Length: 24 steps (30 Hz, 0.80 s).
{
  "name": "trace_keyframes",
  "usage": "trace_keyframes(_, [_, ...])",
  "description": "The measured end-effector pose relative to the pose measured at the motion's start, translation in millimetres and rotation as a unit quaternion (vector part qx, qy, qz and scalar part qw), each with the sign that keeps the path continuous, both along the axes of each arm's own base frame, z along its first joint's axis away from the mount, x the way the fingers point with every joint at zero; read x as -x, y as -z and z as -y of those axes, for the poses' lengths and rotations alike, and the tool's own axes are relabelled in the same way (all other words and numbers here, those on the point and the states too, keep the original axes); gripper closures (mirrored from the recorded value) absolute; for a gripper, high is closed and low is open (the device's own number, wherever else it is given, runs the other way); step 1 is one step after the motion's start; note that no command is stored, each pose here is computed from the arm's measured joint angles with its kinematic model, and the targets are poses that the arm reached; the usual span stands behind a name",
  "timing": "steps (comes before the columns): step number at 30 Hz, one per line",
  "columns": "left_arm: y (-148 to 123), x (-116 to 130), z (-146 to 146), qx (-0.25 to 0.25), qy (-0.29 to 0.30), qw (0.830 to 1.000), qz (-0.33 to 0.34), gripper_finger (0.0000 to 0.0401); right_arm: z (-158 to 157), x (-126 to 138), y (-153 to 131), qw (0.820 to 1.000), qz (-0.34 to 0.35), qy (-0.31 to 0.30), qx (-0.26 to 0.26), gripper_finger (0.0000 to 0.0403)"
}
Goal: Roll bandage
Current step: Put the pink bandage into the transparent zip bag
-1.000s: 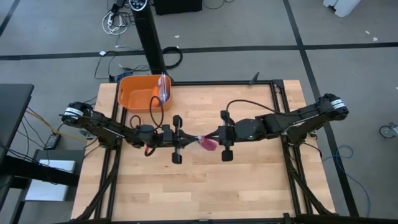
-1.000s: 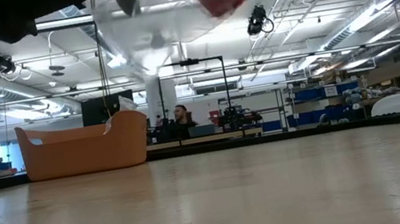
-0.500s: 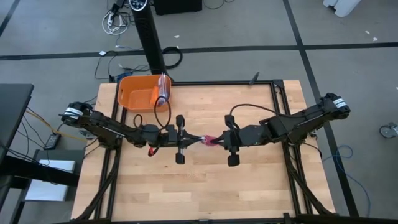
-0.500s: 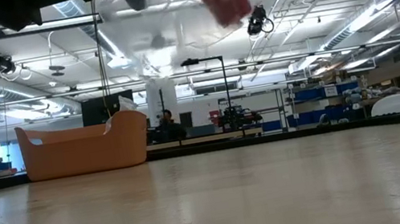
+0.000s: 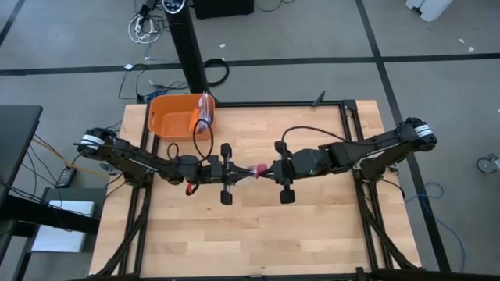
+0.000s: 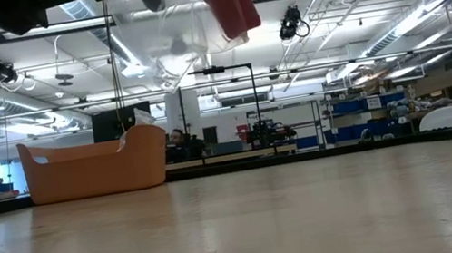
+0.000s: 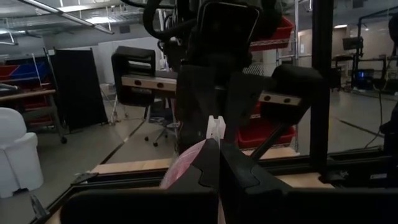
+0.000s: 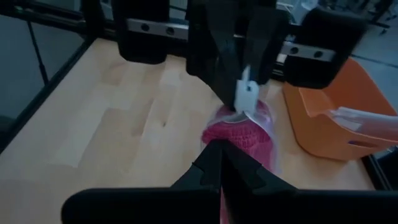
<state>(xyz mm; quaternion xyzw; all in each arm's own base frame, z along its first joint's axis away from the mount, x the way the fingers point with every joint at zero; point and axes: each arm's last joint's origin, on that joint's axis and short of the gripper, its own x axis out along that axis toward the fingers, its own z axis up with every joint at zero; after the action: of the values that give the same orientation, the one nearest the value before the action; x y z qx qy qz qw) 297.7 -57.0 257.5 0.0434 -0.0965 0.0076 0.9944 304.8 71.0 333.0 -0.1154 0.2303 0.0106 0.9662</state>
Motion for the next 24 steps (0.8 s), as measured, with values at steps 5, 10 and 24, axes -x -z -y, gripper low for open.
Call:
trace_keyframes(5, [0.5, -0.1, 0.3, -0.001, 0.004, 1.0, -0.003, 0.04, 0.0, -0.9, 0.8, 1.0, -0.002, -0.008, -0.004, 0.04])
trace_keyframes(10, [4.7, 0.9, 0.1, -0.001, -0.005, 1.0, -0.013, 0.04, -8.1, 18.0, -8.6, 1.0, -0.005, 0.009, 0.012, 0.036])
trace_keyframes(24, [-1.5, 5.6, 1.6, -0.002, 0.003, 0.999, 0.038, 0.04, -7.4, 50.9, 43.5, 0.994, -0.054, 0.089, -0.038, 0.0263])
